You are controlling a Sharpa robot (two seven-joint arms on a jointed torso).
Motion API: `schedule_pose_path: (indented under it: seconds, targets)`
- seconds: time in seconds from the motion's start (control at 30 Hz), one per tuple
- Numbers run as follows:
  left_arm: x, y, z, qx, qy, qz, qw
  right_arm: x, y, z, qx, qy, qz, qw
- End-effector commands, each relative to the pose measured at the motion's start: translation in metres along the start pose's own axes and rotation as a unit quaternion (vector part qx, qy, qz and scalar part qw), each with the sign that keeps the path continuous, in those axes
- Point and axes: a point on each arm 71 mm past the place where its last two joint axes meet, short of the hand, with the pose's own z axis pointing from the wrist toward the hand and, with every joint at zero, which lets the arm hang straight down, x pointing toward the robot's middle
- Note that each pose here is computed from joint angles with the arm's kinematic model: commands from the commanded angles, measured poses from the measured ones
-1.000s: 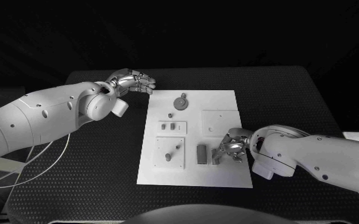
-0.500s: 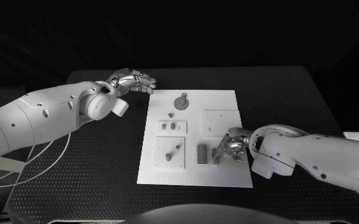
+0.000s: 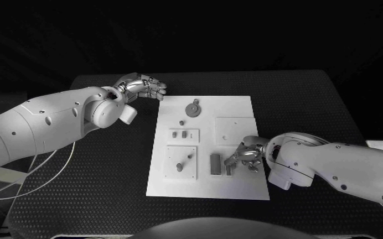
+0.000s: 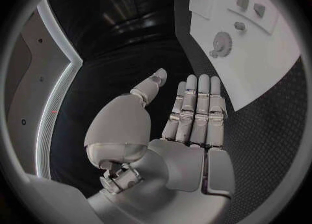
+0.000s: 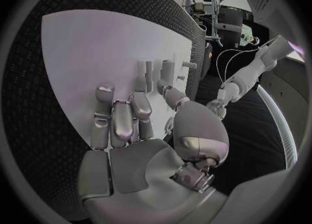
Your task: Assemble the parts on the task board
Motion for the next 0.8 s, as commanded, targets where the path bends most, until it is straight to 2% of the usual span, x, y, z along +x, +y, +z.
schedule_pose_path:
  seconds: [0.03, 0.27, 0.53, 0.8]
  targets:
    - [0.0022, -0.0011, 0.0004, 0.003, 0.009, -0.001, 1.000, 0.0009, 0.0008, 0.0004, -0.005, 0.003, -0.010, 1.000]
    - [0.0024, -0.0009, 0.0002, 0.002, 0.010, -0.001, 1.000, -0.0001, -0.0006, 0.0004, -0.007, 0.003, -0.013, 1.000]
    - [0.0020, -0.0008, 0.0001, 0.002, 0.009, 0.000, 1.000, 0.0004, -0.0027, -0.0023, -0.022, 0.013, -0.054, 0.998]
    - [0.0022, -0.0015, 0.0002, 0.007, 0.007, 0.000, 1.000, -0.0052, -0.0079, -0.0058, -0.042, -0.003, -0.048, 0.998]
